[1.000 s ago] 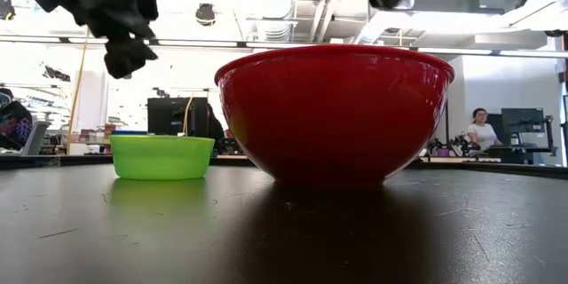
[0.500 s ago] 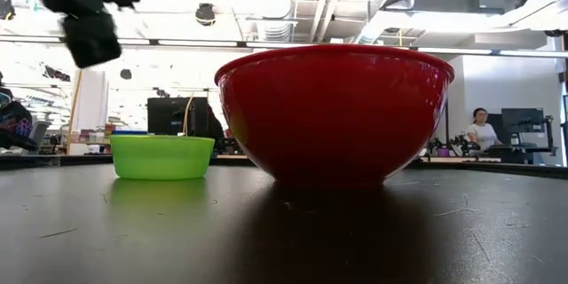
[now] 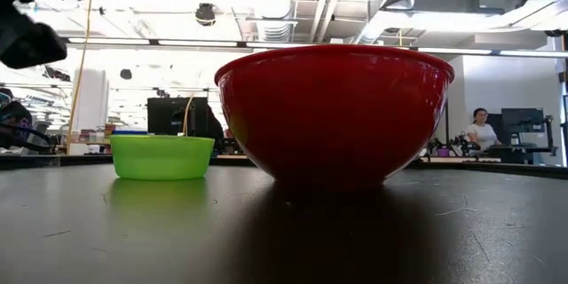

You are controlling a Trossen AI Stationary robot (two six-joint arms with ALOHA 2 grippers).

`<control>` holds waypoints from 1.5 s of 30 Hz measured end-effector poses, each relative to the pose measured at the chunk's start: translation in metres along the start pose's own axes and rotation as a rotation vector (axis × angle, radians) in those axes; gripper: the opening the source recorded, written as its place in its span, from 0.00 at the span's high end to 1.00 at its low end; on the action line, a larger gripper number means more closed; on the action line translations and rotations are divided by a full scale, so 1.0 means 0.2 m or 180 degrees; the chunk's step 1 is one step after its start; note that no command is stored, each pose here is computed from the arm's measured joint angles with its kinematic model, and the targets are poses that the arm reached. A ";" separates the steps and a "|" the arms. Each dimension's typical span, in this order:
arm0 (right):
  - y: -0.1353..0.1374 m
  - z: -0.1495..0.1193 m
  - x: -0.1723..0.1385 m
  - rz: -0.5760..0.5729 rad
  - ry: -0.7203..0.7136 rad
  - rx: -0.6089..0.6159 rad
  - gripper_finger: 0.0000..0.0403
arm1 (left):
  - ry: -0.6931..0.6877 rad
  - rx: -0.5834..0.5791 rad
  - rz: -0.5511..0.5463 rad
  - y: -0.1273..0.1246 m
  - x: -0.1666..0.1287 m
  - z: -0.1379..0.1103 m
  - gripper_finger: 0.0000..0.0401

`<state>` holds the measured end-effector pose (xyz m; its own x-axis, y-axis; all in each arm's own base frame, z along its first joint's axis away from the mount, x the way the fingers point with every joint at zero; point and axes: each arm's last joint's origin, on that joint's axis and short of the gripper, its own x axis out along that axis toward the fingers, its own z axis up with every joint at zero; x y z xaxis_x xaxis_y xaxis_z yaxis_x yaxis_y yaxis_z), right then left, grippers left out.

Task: Nest bowls inside each other
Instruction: Stack the blue bowl on top of the light green bowl

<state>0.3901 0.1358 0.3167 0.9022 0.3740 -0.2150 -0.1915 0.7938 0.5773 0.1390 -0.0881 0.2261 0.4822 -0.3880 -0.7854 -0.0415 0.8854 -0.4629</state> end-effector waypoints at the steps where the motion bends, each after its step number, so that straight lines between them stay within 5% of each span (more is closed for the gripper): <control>1: 0.01 -0.01 0.00 -0.0053 -0.0026 0.0035 0.51 | 0.0086 0.0056 0.0066 0.00 0.03 -0.01 0.71; 7: 0.02 -0.03 0.00 -0.0299 -0.0123 0.0151 0.51 | 0.0271 0.0232 0.0483 0.00 0.16 -0.01 0.71; 19: 0.00 -0.03 0.00 -0.0398 -0.0124 0.0254 0.51 | 0.0641 0.0340 0.0547 -0.01 0.27 -0.04 0.73; 29: 0.08 -0.09 0.01 -0.0297 -0.0028 0.0335 0.52 | 0.0804 0.0078 0.0513 -0.02 0.32 -0.04 0.98; 38: 0.14 -0.15 -0.02 -0.0322 0.0151 0.0538 0.58 | 0.0188 -0.0177 0.0630 -0.06 0.05 0.17 0.99; 45: 0.05 -0.08 -0.11 -0.1113 -0.0116 0.0812 0.63 | -0.0515 -0.0538 0.1411 -0.03 -0.25 0.35 0.99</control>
<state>0.3621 0.1434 0.3156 0.9097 0.0828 -0.4070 0.2257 0.7241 0.6517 0.1770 -0.0565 0.2962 0.5151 0.0728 -0.8540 -0.4079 0.8972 -0.1695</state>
